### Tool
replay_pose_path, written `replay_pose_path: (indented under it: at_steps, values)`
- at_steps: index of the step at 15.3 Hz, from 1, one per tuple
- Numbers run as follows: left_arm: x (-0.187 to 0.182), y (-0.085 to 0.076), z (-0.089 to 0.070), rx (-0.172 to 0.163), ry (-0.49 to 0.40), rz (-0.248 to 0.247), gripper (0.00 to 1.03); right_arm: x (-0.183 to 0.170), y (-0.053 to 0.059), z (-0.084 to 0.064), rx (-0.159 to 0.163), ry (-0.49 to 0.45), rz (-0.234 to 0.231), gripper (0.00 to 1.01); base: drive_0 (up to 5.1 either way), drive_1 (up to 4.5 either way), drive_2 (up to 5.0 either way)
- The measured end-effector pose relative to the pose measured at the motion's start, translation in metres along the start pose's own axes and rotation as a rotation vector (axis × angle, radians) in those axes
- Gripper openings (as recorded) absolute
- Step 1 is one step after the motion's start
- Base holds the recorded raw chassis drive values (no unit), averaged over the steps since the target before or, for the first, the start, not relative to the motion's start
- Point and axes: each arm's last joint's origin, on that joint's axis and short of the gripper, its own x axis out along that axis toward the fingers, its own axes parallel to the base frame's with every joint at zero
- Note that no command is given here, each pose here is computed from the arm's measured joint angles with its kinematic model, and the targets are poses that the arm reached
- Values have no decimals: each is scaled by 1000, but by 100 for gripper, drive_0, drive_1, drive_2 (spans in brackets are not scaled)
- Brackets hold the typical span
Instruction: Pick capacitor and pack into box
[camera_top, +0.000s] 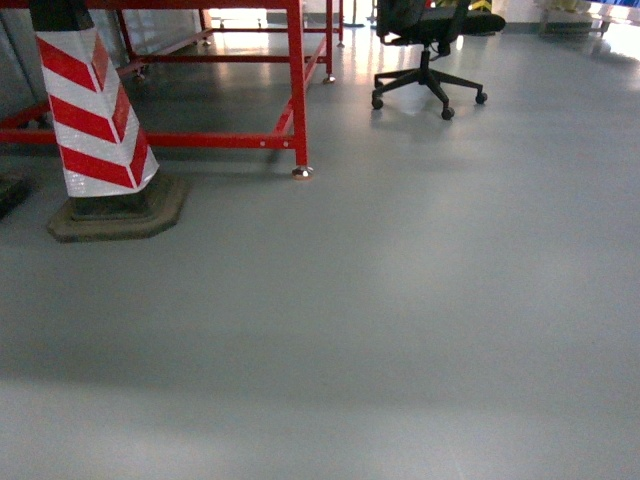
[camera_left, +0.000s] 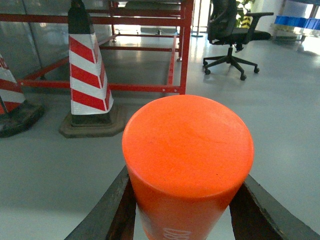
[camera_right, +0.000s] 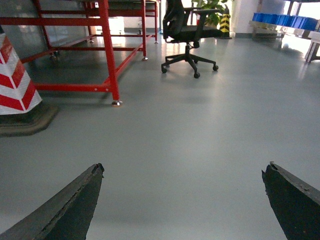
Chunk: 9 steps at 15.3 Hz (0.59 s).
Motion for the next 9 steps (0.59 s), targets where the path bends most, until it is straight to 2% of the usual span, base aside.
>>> replay_pose_path:
  at_steps: [9]
  values:
    - [0, 0, 0, 0, 0, 0, 41, 0, 0, 0, 0, -2, 0, 98, -504, 241, 241]
